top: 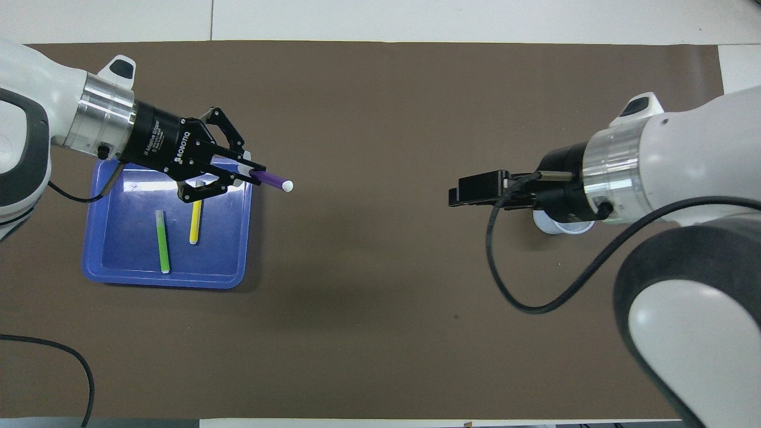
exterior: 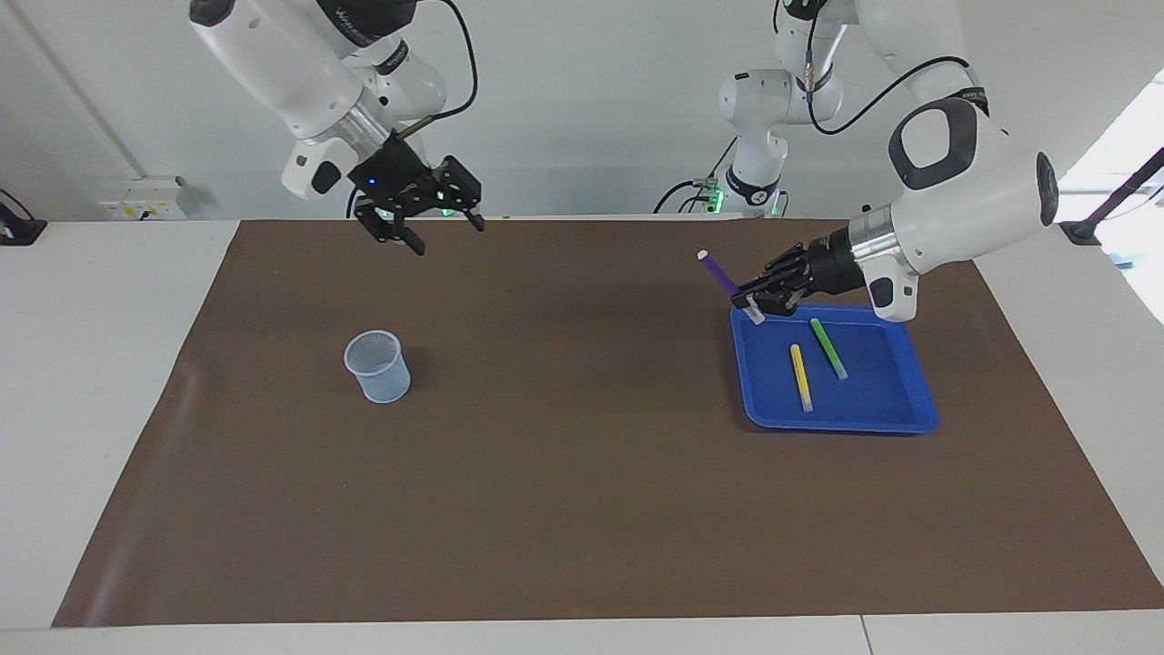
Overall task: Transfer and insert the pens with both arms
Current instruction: 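Lift the purple pen with the left gripper while the right gripper approaches, then grasp the purple pen tip with the right gripper, open the left gripper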
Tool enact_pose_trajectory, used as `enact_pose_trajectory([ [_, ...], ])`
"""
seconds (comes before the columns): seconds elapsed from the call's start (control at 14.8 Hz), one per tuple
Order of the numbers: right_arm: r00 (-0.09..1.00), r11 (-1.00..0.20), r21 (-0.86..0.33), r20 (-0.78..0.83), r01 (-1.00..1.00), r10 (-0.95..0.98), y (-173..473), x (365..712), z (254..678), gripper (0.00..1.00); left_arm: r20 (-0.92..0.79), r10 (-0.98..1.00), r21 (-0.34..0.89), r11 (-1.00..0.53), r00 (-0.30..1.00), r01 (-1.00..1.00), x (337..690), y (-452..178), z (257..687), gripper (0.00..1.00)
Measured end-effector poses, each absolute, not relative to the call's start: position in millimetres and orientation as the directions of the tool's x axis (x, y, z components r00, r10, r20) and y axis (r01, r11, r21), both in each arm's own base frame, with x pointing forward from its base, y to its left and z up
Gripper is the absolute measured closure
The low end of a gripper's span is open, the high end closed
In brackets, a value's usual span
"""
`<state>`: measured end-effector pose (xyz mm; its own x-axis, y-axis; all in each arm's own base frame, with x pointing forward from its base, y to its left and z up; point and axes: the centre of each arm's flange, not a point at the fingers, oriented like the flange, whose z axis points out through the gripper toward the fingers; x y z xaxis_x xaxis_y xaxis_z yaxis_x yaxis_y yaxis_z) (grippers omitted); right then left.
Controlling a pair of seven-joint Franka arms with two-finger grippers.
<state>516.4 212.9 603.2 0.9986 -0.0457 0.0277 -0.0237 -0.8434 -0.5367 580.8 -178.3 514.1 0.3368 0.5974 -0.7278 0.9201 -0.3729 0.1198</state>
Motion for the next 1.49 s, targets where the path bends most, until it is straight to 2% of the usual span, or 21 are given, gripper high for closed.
enact_pose_trajectory([
  [0.27,0.983,-0.763,-0.641,0.07,-0.086,-0.17,284.8,496.3,607.7,0.0,-0.773,0.605,0.097,-0.189,0.194,0.977,535.6,-215.7,500.6,0.82],
  [0.47,0.976,-0.749,-0.656,0.092,-0.088,-0.196,313.9,490.9,585.6,0.0,-0.789,0.605,0.062,-0.098,0.109,0.993,512.9,-221.0,493.6,0.82],
  [0.88,0.97,-0.757,-0.645,0.105,-0.103,-0.221,344.3,506.1,534.1,0.0,-0.813,0.579,0.025,-0.051,0.05,0.998,508.9,-222.1,495.8,0.82],
  [1.49,0.967,-0.747,-0.659,0.127,-0.082,-0.219,350.8,505.3,546.0,0.0,-0.828,0.56,0.008,-0.03,0.023,1.0,505.2,-224.2,492.2,0.82],
])
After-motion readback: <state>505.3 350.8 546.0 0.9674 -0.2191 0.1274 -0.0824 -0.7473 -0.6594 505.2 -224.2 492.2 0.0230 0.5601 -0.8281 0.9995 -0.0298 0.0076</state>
